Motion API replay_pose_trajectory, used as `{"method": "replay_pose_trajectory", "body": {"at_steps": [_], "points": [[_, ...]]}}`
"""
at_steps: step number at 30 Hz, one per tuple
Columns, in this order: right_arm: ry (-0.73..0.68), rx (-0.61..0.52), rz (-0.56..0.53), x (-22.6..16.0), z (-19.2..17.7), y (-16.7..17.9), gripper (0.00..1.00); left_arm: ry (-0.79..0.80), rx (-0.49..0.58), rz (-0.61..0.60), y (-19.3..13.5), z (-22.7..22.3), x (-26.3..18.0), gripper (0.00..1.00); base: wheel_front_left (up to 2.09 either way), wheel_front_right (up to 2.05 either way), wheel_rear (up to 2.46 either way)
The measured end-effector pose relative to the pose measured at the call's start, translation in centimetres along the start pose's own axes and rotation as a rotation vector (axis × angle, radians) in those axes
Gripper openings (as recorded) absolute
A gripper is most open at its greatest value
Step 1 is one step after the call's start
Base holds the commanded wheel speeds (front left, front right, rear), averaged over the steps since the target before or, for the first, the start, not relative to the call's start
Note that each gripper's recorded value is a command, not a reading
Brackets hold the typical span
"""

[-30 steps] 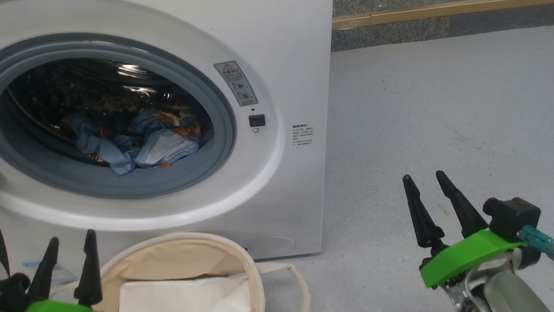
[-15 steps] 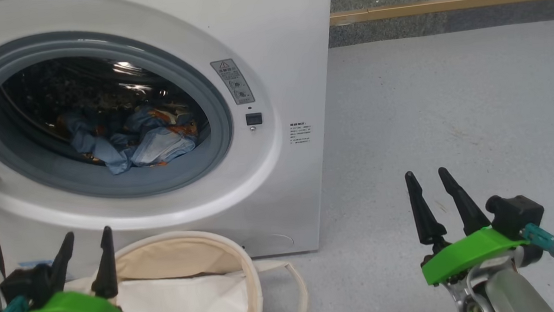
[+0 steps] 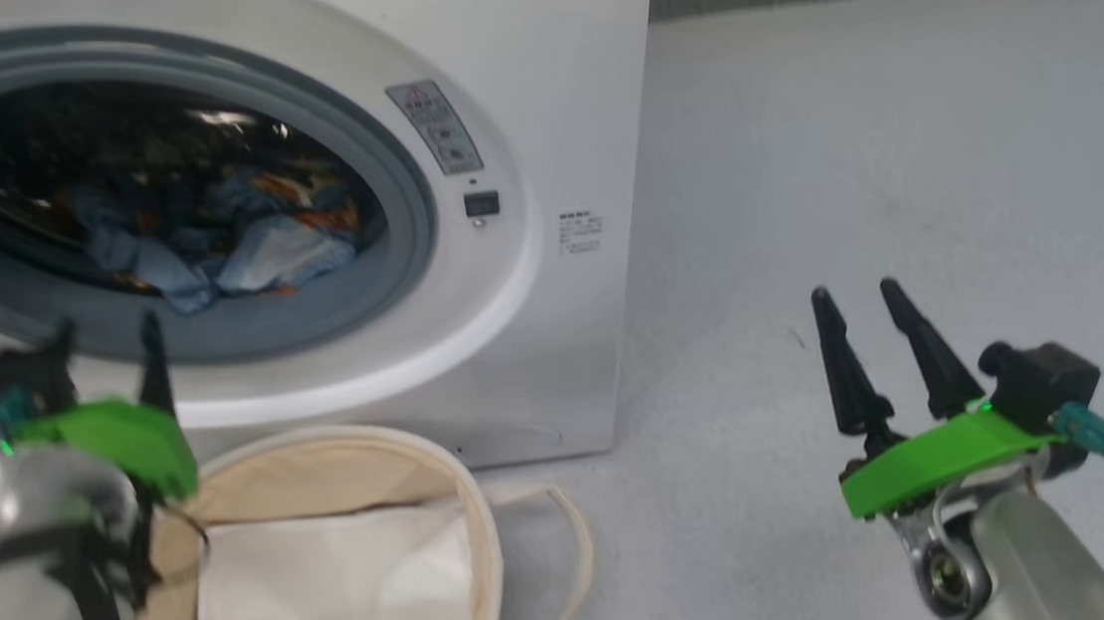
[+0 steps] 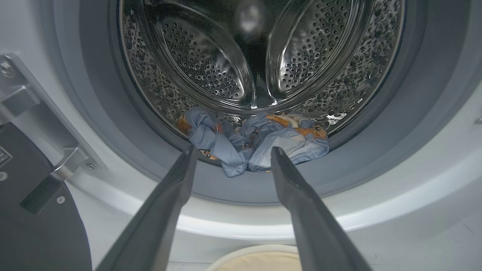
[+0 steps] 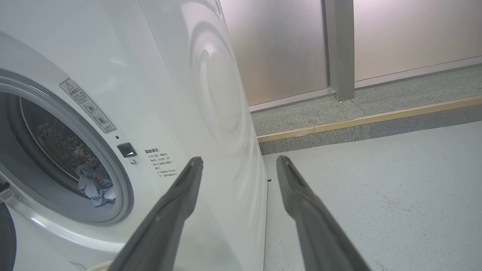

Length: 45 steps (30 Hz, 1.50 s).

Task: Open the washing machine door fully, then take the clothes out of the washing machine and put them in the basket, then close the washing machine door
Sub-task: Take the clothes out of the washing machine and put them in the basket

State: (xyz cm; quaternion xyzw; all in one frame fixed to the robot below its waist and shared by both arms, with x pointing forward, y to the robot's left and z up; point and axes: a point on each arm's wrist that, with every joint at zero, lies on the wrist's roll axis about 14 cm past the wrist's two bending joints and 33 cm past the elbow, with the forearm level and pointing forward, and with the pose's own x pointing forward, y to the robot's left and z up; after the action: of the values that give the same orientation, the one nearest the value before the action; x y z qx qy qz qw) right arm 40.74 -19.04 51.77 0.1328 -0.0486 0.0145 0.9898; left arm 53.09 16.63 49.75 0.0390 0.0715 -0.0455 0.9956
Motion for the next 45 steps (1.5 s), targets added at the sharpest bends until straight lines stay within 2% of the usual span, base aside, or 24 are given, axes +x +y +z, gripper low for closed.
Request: {"method": "replay_pose_trajectory", "body": {"at_steps": [11,18,24,29,37,45], "points": [[0.015,-0.035,-0.033,3.3,-1.3,-1.9,1.0,0.179,0.041,0.1,1.1,-1.6,8.0,1.0,0.0,0.0,0.0],[0.066,-0.045,-0.07,4.6,-3.9,-3.7,1.0,0.198,0.061,0.107,0.0,-1.7,12.6,1.0,0.0,0.0,0.0],[0.081,-0.049,-0.067,5.9,-5.2,-3.9,1.0,0.248,0.117,0.104,-0.8,-3.8,14.4,1.0,0.0,0.0,0.0],[0.099,-0.05,-0.06,7.0,-6.7,-4.0,1.0,0.321,0.186,0.16,0.4,-6.2,15.5,1.0,0.0,0.0,0.0],[0.131,-0.041,-0.061,7.9,-8.8,-4.3,1.0,0.43,0.2,0.207,1.5,-9.6,16.3,1.0,0.0,0.0,0.0],[0.151,-0.034,-0.07,8.3,-10.1,-4.8,1.0,0.46,0.198,0.181,0.8,-11.3,17.2,1.0,0.0,0.0,0.0]]}}
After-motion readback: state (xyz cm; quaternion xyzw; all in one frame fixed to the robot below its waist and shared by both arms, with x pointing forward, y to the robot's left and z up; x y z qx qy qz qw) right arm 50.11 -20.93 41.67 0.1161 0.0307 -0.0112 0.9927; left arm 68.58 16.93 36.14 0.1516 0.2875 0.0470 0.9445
